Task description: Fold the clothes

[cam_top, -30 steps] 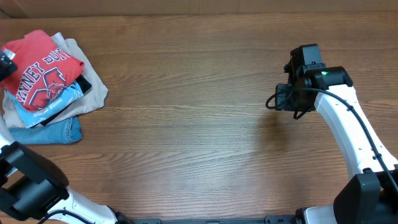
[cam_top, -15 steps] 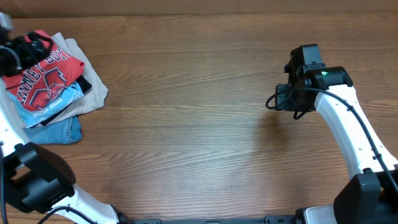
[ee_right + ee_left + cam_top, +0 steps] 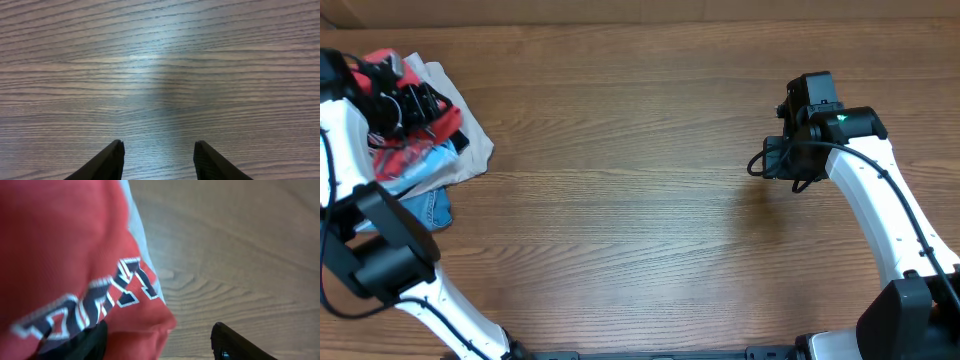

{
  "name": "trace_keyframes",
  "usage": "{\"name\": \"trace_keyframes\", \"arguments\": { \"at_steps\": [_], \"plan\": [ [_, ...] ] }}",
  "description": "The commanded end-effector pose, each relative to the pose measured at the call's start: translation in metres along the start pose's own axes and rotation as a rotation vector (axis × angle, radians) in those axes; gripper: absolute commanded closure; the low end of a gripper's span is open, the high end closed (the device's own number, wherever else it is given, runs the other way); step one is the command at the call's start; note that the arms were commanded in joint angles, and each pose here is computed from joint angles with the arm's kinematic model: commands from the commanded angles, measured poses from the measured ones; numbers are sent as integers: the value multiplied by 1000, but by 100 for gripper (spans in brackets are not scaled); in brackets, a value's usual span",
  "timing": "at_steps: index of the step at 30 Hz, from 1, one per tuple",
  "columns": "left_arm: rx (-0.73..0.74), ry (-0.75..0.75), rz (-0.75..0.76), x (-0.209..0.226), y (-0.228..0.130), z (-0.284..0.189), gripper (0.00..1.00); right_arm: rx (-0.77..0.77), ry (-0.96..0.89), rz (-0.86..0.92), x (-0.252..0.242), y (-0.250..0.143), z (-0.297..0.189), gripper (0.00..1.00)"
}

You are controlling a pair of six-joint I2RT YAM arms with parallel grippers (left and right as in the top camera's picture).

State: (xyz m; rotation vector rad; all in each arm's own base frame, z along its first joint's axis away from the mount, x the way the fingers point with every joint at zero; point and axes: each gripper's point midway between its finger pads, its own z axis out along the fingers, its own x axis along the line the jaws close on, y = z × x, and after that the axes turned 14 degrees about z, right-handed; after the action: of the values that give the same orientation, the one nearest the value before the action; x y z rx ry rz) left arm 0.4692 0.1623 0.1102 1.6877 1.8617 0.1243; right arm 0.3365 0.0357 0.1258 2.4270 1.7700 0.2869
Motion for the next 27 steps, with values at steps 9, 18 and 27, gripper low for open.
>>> {"name": "trace_keyframes", "arguments": {
  "at_steps": [9,18,27],
  "plan": [
    [-43,-102,32,-13,7,-7,21,-45,9,3,1,8,-12,51],
    [-171,213,13,-6,36,-100,5,-44,9,3,1,8,-12,51],
    [-138,349,-132,51,23,-88,5,-40,7,3,0,6,-12,51]
  ]
}}
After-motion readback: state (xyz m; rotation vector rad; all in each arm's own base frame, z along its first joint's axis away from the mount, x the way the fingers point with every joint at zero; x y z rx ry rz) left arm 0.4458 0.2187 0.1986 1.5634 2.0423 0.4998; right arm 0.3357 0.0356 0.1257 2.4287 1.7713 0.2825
